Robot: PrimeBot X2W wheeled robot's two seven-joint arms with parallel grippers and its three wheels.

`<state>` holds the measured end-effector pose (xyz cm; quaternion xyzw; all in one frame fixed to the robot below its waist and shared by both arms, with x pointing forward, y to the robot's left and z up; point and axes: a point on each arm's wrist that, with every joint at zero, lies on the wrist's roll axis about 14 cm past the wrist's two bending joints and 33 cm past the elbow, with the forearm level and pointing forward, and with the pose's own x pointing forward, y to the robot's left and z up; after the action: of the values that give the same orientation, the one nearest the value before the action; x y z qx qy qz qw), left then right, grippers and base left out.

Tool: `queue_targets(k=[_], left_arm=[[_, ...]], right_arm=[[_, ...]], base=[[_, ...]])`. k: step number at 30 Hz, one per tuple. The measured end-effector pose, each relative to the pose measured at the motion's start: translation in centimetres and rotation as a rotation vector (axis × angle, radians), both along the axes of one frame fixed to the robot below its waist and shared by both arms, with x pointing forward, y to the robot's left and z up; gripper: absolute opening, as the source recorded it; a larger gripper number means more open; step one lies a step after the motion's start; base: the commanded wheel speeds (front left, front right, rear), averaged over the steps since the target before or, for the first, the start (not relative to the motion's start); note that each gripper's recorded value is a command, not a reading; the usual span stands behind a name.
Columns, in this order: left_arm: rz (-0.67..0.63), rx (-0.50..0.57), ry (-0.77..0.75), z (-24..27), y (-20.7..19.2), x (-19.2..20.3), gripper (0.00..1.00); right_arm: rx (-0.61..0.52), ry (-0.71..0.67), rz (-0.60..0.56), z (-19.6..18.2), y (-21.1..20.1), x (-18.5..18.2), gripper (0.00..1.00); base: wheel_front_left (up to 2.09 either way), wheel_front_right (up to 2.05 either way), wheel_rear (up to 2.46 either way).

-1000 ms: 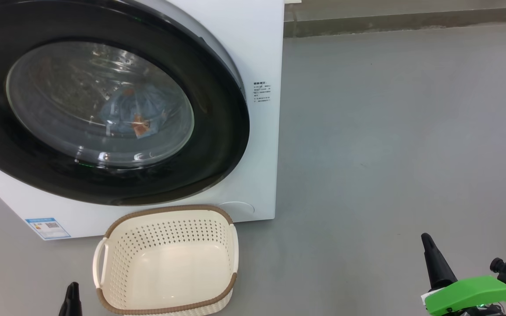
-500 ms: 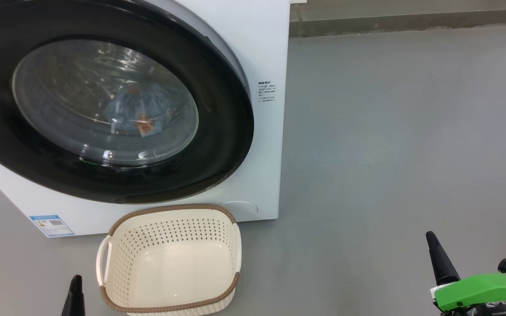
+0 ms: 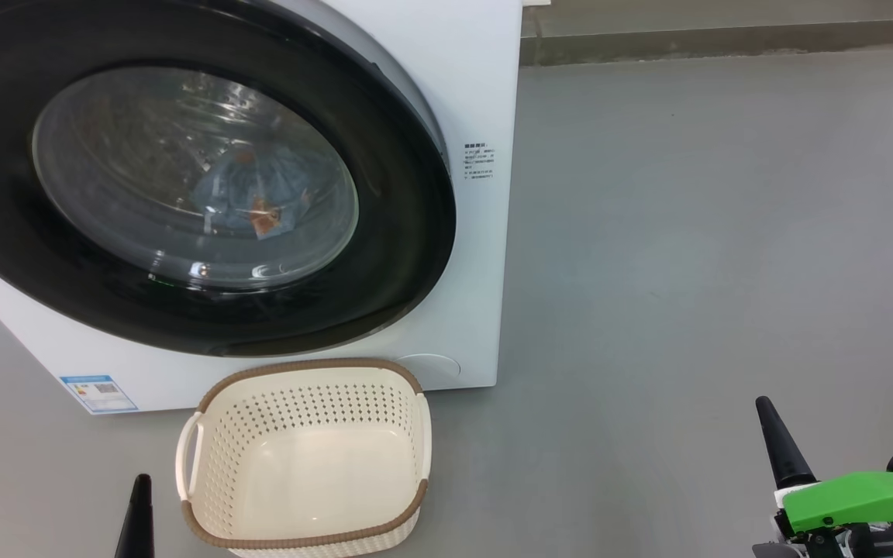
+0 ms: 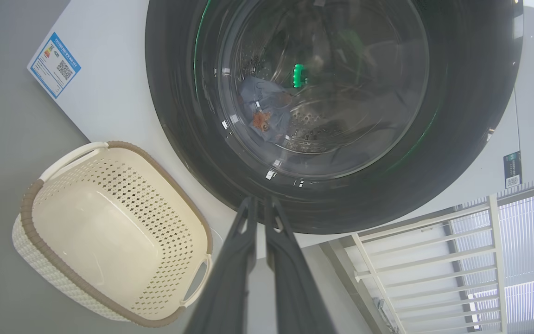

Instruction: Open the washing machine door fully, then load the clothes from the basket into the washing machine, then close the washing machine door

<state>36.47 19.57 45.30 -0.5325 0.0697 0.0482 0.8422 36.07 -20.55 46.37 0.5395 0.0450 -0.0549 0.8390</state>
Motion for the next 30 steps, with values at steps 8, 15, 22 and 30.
queue_targets(k=[8, 15, 22, 30], left_arm=[[0.008, -0.087, -0.016, 0.6, -0.1, 0.4, 0.0], [0.015, -0.161, -0.021, 0.8, -0.2, 0.4, 0.0], [0.02, -0.238, -0.044, 1.5, -0.3, 0.8, 0.0], [0.022, -0.327, -0.052, 1.7, -0.6, 0.8, 0.0]], right_arm=[[0.081, -0.003, -0.002, 0.1, 0.2, 0.2, 0.0], [0.164, -0.014, -0.019, 0.3, -0.1, 0.4, 0.0], [0.236, -0.022, -0.016, 0.5, 0.1, 0.6, 0.0], [0.316, -0.046, -0.026, 1.1, -0.2, 1.1, 0.0]], base=[[0.0, 0.0, 0.0], [0.0, 0.0, 0.0], [0.0, 0.0, 0.0], [0.0, 0.0, 0.0]])
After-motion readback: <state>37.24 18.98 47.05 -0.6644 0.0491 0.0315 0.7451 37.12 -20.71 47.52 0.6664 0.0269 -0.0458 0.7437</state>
